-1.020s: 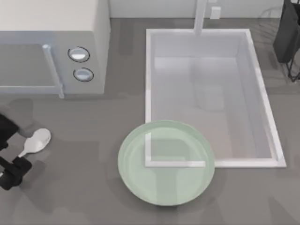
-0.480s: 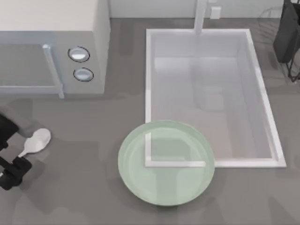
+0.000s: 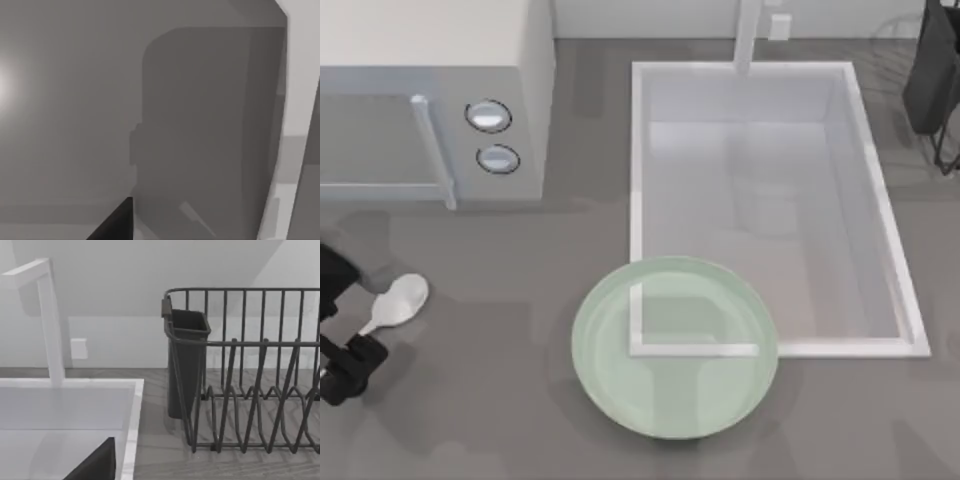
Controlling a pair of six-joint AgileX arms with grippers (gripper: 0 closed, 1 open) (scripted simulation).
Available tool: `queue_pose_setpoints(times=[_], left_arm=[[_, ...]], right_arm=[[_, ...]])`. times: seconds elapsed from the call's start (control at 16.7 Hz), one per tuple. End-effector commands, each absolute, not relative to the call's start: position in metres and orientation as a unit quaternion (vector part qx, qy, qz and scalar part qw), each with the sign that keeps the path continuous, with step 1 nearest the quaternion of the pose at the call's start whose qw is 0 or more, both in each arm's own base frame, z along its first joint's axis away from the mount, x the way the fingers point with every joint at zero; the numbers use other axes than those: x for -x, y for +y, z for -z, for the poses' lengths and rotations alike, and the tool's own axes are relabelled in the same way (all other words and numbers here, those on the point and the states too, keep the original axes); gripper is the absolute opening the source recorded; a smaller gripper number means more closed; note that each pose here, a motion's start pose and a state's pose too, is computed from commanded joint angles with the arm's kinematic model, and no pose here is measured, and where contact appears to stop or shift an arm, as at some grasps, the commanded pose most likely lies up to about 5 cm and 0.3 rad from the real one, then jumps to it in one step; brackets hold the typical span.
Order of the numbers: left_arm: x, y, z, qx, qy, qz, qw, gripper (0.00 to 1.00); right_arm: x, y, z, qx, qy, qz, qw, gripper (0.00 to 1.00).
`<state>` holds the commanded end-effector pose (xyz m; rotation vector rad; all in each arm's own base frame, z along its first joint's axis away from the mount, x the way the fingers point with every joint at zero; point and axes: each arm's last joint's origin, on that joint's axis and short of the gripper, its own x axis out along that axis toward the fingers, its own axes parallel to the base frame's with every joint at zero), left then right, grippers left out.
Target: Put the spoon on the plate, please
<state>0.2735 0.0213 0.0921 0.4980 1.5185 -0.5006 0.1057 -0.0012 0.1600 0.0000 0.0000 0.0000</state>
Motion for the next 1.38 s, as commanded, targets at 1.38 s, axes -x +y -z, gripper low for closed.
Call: queue_pose_setpoints(times=[1.38], left_arm=[[-0.278,0.017,-0.212,-0.236,0.659,0.237,0.674,0.00]], right_arm=[[-0.106,-0.001,-0.160,0.000,0.000,0.000,1.000,1.00]])
